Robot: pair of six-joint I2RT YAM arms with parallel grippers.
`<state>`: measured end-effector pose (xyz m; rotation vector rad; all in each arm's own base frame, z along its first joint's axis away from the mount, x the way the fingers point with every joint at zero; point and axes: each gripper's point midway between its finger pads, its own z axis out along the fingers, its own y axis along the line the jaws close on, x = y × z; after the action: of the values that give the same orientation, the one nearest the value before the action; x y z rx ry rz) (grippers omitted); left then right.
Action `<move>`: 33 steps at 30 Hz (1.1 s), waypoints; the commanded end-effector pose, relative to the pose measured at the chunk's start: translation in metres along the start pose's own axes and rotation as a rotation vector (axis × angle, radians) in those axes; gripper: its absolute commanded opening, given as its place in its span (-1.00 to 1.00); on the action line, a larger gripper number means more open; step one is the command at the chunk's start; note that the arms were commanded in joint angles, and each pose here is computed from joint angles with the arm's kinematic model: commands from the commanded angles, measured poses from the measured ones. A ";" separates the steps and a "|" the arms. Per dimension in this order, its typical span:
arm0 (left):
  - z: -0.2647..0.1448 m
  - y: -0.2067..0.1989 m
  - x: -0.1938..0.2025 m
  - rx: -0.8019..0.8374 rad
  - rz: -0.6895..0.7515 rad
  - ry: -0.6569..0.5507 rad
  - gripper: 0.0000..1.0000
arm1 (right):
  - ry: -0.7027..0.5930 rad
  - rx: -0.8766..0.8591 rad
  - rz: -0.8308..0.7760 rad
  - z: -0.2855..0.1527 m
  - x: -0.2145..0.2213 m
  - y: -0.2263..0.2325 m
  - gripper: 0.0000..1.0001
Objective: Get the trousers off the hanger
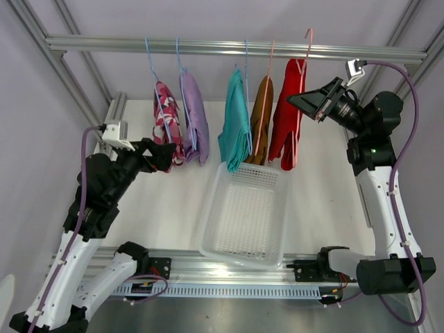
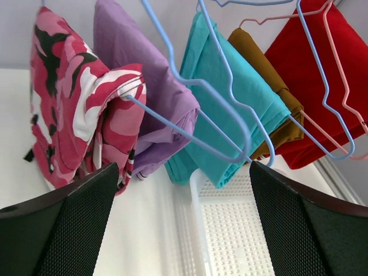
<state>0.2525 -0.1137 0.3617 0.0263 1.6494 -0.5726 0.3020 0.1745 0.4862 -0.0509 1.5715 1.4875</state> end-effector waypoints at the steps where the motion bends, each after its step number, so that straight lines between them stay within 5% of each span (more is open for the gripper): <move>1: -0.018 0.008 -0.031 -0.096 0.075 -0.093 0.99 | -0.091 -0.112 -0.245 -0.011 -0.015 0.048 -1.00; 17: -0.077 -0.055 -0.033 0.243 0.007 -0.118 0.99 | -0.133 -0.072 -0.242 -0.021 -0.018 0.053 -1.00; 28: -0.019 -0.090 -0.031 0.211 0.089 -0.001 0.99 | -0.147 -0.033 -0.261 -0.027 -0.017 0.054 -1.00; 33: 0.003 -0.136 -0.003 0.248 0.170 0.050 0.99 | -0.144 0.000 -0.251 -0.031 -0.016 0.053 -1.00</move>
<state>0.2004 -0.2289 0.3969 0.3876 1.6507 -0.7422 0.2922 0.1609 0.4716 0.0513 1.6176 1.3807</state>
